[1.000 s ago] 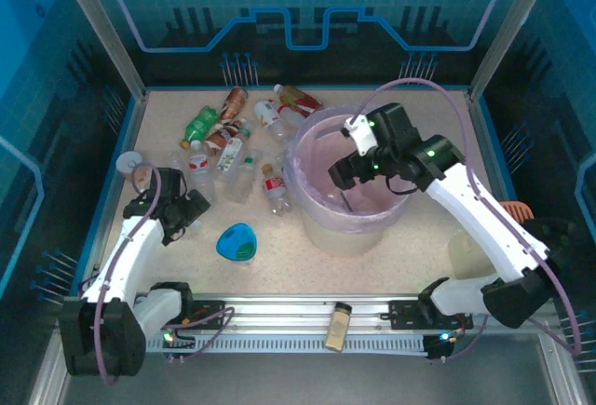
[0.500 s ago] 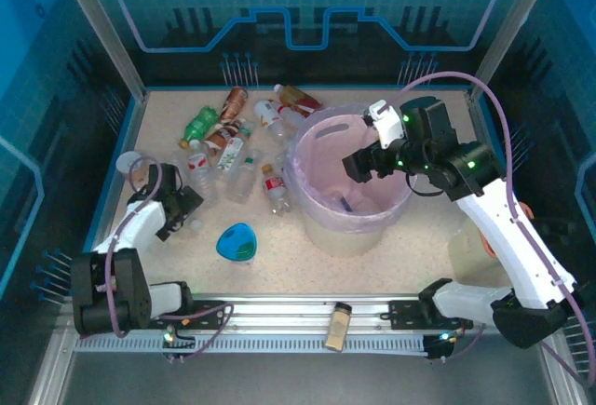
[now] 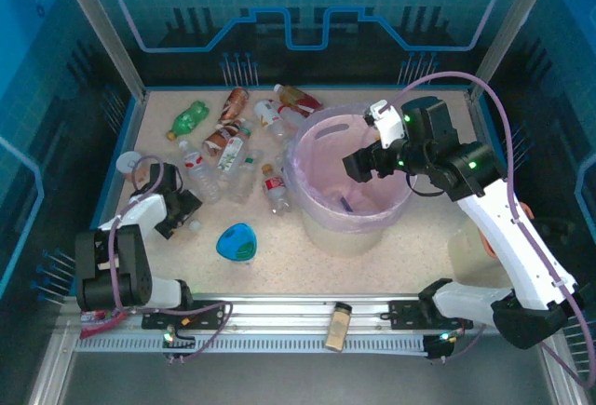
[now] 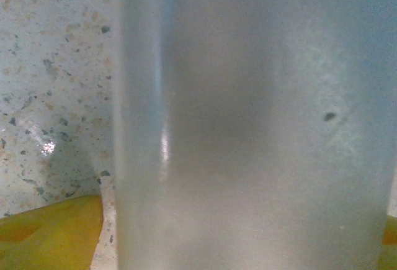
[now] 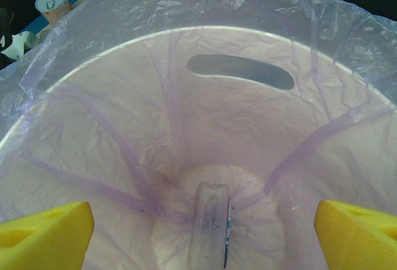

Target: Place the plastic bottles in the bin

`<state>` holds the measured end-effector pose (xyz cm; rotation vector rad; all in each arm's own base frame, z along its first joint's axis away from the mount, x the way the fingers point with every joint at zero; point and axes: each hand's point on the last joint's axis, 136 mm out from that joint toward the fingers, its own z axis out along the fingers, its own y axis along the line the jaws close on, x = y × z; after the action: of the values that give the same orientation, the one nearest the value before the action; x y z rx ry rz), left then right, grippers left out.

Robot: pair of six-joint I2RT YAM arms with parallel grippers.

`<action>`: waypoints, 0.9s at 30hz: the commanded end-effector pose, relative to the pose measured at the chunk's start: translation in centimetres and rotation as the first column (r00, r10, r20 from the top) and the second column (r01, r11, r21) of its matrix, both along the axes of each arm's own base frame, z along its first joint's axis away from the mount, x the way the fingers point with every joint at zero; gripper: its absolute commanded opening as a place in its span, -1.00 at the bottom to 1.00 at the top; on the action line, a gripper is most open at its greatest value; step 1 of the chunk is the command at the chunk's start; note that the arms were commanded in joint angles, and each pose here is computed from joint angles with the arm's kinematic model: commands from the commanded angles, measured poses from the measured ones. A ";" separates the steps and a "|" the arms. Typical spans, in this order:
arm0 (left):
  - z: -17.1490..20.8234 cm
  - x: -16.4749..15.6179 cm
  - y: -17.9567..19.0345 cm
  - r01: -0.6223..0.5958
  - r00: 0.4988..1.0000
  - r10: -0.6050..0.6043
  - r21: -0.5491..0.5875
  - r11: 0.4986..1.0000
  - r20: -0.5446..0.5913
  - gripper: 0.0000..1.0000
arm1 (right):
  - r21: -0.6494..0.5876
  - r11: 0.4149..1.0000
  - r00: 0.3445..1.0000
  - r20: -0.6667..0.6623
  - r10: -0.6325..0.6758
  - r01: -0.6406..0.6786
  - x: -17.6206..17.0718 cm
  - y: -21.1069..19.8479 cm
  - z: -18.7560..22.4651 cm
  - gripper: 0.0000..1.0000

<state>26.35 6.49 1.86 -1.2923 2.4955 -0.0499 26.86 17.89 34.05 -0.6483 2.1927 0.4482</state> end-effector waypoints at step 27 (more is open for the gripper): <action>27.5 4.1 -13.6 0.565 0.575 -0.408 0.017 0.825 0.709 -0.21 | 0.348 0.927 0.989 0.082 0.120 -0.141 -0.1 4.3 9.3 0.79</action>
<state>30.92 -2.55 23.89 -0.6889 2.1649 -0.6088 26.94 20.45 40.66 -0.5911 2.0290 0.7169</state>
